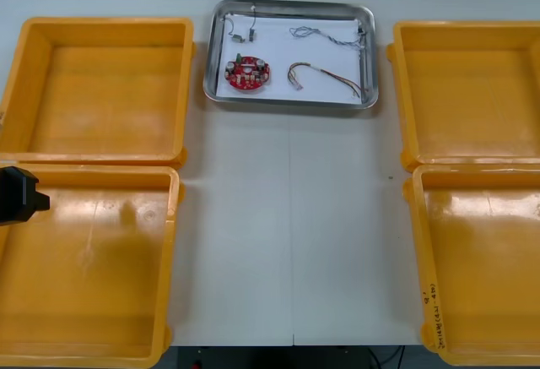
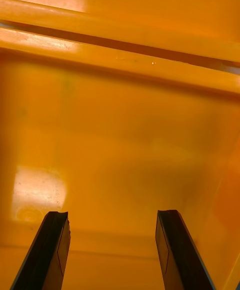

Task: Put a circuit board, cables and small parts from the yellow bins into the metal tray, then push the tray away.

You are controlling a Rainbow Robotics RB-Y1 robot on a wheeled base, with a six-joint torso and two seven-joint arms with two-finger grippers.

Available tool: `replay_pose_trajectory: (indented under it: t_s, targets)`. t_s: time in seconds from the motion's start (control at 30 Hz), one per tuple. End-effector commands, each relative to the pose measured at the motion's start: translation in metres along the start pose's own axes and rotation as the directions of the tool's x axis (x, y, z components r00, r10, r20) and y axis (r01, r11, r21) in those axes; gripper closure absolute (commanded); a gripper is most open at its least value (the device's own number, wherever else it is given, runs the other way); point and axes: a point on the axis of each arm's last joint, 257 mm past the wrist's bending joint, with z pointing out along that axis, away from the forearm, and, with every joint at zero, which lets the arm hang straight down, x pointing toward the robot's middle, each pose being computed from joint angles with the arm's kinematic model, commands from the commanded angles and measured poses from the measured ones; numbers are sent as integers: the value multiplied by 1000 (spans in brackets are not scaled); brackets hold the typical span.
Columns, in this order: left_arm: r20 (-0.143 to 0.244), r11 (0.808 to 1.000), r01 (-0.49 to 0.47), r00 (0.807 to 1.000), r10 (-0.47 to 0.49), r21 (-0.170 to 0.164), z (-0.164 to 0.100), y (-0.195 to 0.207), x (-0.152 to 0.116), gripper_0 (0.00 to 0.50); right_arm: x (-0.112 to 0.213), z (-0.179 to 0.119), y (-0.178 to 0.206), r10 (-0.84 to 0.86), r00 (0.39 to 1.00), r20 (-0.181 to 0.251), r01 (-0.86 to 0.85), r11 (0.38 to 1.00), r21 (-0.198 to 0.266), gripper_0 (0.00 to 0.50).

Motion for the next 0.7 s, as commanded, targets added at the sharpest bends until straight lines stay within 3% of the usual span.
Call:
replay_pose_trajectory:
  t_s: [0.03,0.2,0.7]
  targets:
    - [19,989,-138,990,139,-45,-13,14,-3,0,-6,-24,-15,43,999,32,-44,998,36,0]
    - [19,989,-138,990,139,-45,-13,14,-3,0,-2,-24,-14,57,998,17,-57,998,30,0]
    - [19,989,-138,990,139,-45,-13,14,-3,0,-1,-27,-11,100,995,23,-100,995,27,0]
